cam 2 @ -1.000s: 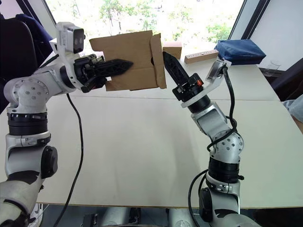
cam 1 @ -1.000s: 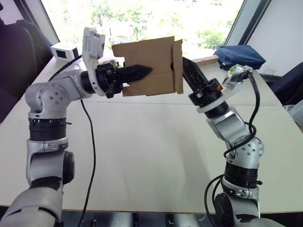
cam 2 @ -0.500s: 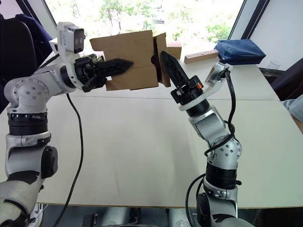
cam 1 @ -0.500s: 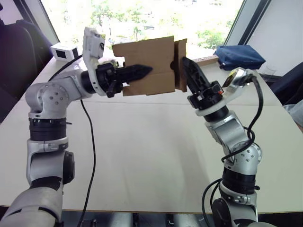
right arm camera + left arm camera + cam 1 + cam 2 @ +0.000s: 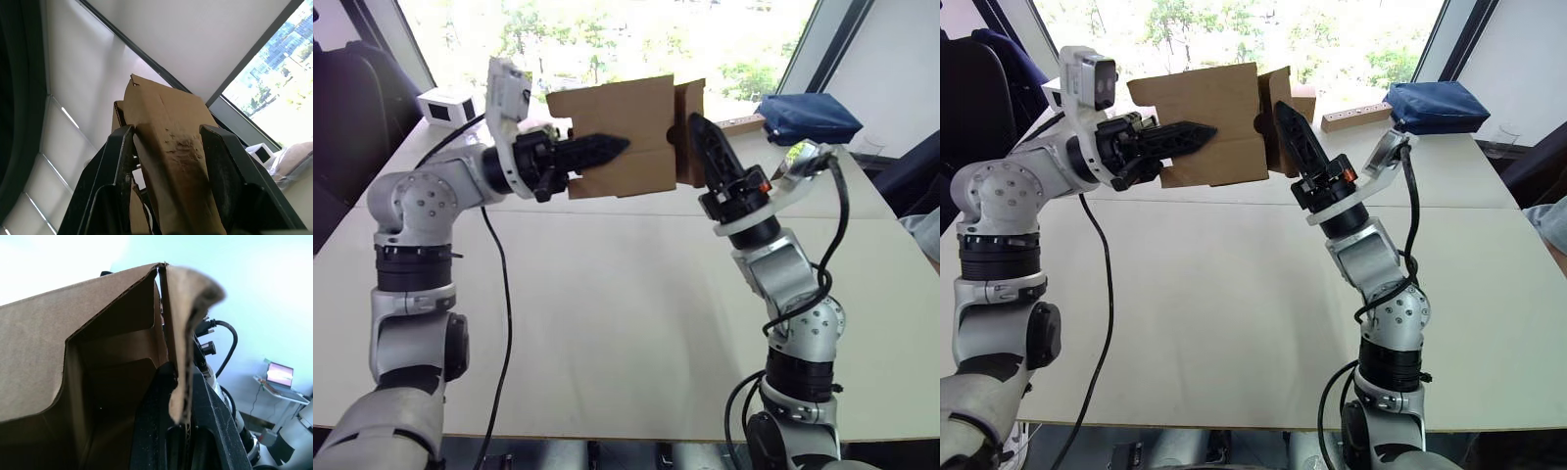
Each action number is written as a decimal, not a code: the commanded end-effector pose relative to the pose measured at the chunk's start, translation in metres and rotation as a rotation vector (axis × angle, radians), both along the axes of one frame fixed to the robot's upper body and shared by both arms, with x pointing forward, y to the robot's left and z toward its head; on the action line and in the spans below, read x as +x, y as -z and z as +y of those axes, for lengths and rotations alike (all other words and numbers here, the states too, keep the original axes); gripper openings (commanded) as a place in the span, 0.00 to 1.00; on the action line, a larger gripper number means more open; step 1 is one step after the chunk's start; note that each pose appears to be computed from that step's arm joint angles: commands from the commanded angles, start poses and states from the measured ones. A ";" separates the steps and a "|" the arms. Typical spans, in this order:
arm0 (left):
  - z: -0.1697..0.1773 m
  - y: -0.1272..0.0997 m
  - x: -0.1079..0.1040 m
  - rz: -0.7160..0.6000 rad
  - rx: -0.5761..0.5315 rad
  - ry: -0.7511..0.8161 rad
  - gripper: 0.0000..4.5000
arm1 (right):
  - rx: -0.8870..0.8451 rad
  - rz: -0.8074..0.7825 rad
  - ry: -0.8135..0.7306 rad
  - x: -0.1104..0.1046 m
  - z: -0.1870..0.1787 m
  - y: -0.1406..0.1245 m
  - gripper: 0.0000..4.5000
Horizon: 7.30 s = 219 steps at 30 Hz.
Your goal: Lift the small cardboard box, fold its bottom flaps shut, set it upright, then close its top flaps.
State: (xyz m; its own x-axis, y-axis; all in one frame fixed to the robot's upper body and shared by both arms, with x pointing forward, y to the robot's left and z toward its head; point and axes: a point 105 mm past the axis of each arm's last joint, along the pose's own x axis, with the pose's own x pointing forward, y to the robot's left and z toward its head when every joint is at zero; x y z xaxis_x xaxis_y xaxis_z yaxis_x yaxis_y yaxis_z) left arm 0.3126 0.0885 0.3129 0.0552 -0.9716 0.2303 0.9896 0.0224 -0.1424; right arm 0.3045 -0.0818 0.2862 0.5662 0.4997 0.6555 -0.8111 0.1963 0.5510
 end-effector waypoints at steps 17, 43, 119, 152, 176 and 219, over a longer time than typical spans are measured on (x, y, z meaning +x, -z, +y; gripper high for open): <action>0.000 -0.011 0.006 -0.046 -0.059 -0.037 0.00 | -0.057 -0.081 -0.018 -0.016 0.033 -0.007 0.49; -0.003 -0.003 0.008 -0.039 -0.034 -0.053 0.00 | -0.155 -0.164 0.020 -0.025 0.041 -0.013 0.49; -0.055 0.120 0.012 -0.430 1.500 0.143 0.00 | -1.491 -0.091 0.048 -0.072 -0.055 0.137 0.01; -0.082 0.096 -0.026 -0.195 1.411 0.263 0.38 | -1.492 -0.117 0.075 -0.050 -0.059 0.145 0.00; 0.037 0.034 0.038 0.004 0.319 -0.360 0.05 | -1.223 -0.177 0.028 -0.048 -0.060 0.075 0.00; 0.026 0.203 -0.016 0.040 0.611 -0.357 0.02 | -1.535 -0.134 -0.103 -0.044 -0.045 0.164 0.00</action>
State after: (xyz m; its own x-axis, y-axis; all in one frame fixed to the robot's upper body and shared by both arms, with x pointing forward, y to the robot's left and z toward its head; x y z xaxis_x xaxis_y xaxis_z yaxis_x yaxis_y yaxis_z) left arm 0.2882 0.1074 0.0909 0.3119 -0.8433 -0.4378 0.9108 0.3965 -0.1149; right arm 0.2627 -0.1242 0.1076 0.4587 0.7406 -0.4910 -0.8827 0.4432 -0.1562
